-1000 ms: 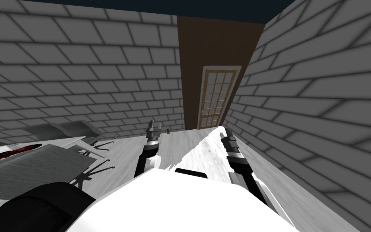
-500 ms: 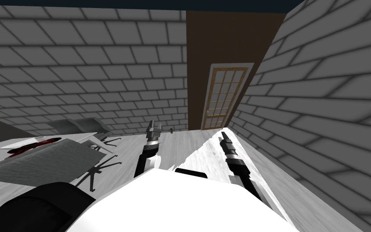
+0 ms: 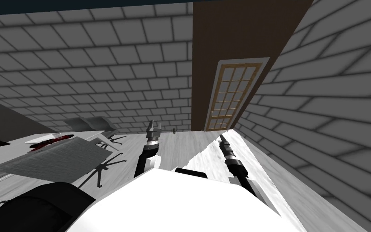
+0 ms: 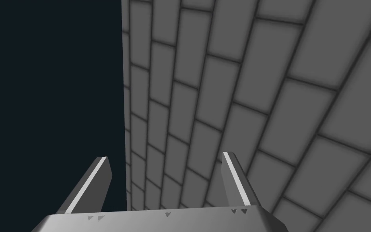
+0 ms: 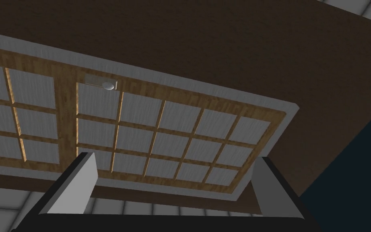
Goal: Pull the door open
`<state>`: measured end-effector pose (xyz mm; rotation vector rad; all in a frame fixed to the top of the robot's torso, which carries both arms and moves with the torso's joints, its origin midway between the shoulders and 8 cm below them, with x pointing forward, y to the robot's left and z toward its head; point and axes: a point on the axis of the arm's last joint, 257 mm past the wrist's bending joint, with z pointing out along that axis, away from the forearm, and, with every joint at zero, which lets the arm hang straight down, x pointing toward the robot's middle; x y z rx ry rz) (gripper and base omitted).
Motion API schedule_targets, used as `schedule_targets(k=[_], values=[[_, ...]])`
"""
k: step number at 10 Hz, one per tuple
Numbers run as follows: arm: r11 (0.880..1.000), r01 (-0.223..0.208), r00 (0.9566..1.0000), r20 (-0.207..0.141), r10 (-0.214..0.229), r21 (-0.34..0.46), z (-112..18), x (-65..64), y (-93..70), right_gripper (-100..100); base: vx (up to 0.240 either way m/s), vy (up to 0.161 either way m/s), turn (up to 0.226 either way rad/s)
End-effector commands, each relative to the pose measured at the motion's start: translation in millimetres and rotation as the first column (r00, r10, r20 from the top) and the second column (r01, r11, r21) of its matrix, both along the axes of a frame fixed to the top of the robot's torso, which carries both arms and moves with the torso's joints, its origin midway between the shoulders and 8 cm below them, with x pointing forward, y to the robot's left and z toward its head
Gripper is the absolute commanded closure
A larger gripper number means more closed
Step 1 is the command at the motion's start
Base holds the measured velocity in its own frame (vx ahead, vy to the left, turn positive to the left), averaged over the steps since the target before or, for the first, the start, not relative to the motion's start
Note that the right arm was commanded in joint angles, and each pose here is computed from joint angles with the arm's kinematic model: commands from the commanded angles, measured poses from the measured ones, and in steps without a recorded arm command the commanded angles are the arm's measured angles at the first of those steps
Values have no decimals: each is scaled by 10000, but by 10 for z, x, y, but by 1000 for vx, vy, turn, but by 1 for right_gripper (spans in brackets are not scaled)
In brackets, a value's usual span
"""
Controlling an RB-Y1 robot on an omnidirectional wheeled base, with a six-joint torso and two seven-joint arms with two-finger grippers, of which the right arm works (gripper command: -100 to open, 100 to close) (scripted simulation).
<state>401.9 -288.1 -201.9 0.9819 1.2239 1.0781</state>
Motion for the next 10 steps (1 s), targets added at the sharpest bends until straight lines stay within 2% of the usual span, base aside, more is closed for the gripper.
schedule_targets(k=[1, 2, 3, 5, 6, 8, 9, 10], values=[[9998, 108, 9986, -521, -116, -164, -192, 8, -45, -100, 105, 104, 133], [9995, 170, 9963, -843, -193, -282, -310, 4, -70, -100, 121, 81, 138], [9993, 191, 9952, -949, -221, -322, -350, 3, -79, -100, 101, 51, 61], [9979, 316, 9867, -1574, -403, -573, -583, -17, -137, -100, 137, 66, 111], [9972, 357, 9830, -1777, -470, -661, -659, -26, -159, -100, 132, 57, 105], [9945, 480, 9691, -2367, -690, -936, -884, -62, -228, -100, 137, 65, 112], [9933, 520, 9637, -2557, -770, -1032, -957, -76, -252, -100, 136, 71, 93], [9913, 581, 9546, -2839, -898, -1182, -1066, -100, -290, -100, 153, 41, 132]])
